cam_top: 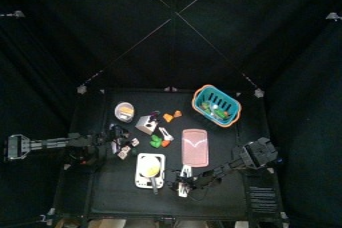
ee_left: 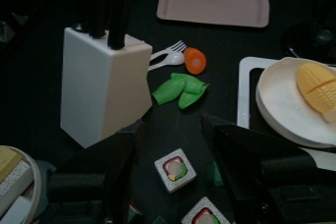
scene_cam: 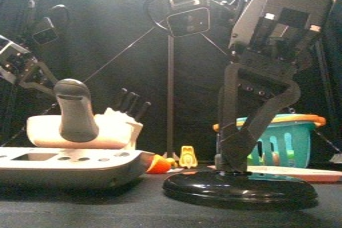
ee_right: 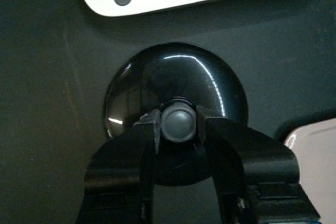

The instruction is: Grab pot lid

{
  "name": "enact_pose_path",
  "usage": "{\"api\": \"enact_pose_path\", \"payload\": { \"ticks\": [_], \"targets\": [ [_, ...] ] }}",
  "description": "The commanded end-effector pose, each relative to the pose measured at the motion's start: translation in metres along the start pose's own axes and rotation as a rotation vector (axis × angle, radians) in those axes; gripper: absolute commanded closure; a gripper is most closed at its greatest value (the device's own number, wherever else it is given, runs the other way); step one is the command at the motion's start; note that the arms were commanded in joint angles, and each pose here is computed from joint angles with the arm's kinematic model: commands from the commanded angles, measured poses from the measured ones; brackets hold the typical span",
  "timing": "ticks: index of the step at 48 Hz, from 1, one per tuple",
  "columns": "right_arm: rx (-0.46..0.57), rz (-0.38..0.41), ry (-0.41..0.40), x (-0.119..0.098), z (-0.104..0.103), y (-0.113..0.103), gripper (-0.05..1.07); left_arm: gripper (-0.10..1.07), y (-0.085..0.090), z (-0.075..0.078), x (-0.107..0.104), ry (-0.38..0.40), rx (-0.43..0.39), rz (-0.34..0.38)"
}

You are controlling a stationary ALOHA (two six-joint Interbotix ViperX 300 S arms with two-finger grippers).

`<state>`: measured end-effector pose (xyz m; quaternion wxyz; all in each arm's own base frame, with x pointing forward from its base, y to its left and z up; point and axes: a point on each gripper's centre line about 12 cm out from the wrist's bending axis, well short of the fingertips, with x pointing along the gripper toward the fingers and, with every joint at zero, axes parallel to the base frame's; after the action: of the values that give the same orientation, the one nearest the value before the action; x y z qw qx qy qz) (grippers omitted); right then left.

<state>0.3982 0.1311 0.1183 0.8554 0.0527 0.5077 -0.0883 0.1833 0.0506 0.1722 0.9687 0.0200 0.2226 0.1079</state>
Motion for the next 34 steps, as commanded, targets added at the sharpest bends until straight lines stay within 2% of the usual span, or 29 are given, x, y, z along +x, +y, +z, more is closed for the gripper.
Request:
{"api": "enact_pose_path", "payload": {
  "ticks": [1, 17, 34],
  "targets": [
    [0.017, 0.01, -0.036, -0.015, 0.013, 0.0, 0.43, 0.11, 0.001, 0.005, 0.001, -0.013, -0.003, 0.002],
    [0.002, 0.017, -0.09, -0.03, 0.03, 0.005, 0.43, 0.11, 0.001, 0.006, 0.001, -0.015, -0.003, 0.002],
    [0.001, -0.001, -0.084, -0.03, 0.03, 0.003, 0.44, 0.11, 0.001, 0.006, 0.001, -0.015, -0.014, 0.003]
  ]
}}
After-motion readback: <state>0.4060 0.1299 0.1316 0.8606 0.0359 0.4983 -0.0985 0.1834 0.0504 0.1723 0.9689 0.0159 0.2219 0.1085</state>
